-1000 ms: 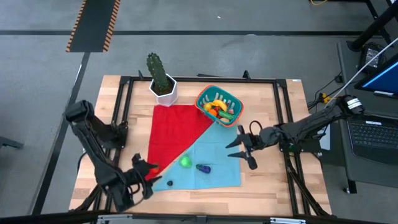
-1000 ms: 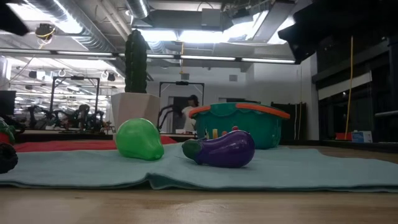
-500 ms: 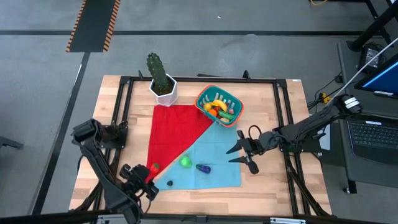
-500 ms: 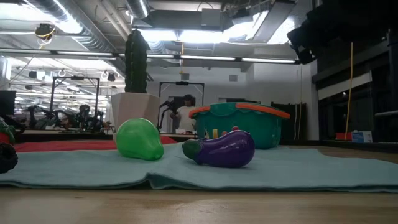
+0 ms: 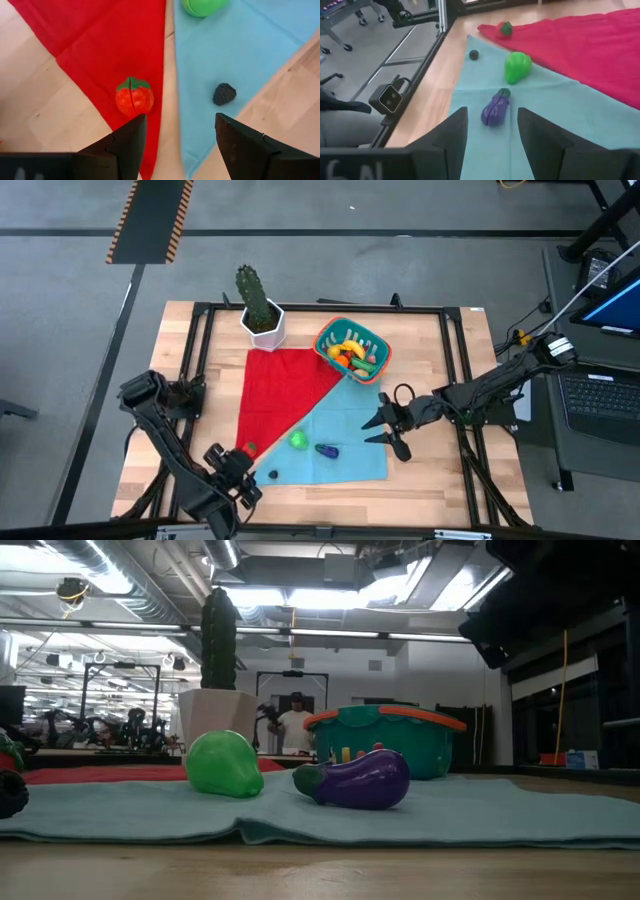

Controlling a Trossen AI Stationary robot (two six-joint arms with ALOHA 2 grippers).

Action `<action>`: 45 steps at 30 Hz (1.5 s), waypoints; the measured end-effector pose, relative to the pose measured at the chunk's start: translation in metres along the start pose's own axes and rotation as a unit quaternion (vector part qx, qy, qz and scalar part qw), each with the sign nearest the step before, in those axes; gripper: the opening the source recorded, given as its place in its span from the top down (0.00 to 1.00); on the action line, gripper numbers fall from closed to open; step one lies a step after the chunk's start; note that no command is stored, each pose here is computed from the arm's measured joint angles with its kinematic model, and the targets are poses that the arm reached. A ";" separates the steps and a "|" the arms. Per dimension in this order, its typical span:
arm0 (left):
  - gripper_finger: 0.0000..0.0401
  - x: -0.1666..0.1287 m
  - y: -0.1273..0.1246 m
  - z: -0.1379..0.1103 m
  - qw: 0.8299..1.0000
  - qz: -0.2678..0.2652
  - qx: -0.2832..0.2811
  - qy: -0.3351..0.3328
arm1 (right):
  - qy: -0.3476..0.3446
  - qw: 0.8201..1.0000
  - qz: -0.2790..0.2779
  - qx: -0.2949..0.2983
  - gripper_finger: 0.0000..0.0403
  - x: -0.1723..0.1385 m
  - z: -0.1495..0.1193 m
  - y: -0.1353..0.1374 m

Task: Pick and placing Produce into tupperware
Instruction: Put the red strawberry into the blue basket

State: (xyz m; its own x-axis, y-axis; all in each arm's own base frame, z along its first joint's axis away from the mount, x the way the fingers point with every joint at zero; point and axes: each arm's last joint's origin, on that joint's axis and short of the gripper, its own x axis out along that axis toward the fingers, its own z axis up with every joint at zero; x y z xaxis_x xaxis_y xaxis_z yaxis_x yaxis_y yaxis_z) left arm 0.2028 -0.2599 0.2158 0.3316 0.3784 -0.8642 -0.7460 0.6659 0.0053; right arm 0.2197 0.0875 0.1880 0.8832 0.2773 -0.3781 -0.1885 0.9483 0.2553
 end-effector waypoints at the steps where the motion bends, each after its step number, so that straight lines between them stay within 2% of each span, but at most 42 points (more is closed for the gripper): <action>1: 0.45 0.002 0.000 0.001 1.000 0.003 -0.002 -0.001 | -0.001 1.000 0.000 -0.003 0.57 0.000 0.000 0.000; 9: 0.45 0.024 0.008 0.007 0.999 0.042 -0.008 -0.002 | -0.068 0.996 0.017 -0.057 0.57 -0.001 0.013 0.004; 17: 0.45 0.048 0.017 0.012 0.992 0.100 -0.027 0.072 | -0.075 0.995 0.019 -0.062 0.57 -0.001 0.014 0.004; 24: 0.45 0.062 0.015 0.017 0.992 0.086 -0.050 0.082 | -0.075 0.995 0.019 -0.062 0.57 -0.001 0.014 0.004; 45: 0.45 0.076 0.019 0.012 0.992 0.078 -0.045 0.086 | -0.074 0.995 0.020 -0.059 0.57 -0.001 0.014 0.005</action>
State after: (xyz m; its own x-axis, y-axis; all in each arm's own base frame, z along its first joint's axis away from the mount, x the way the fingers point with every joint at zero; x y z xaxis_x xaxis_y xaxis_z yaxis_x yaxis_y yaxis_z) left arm 0.2204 -0.2109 0.1563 0.1098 0.3513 -0.9298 -0.8320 0.5442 0.1074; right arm 0.2238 0.0893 0.2023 0.9265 0.2967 -0.2316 -0.2651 0.9512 0.1579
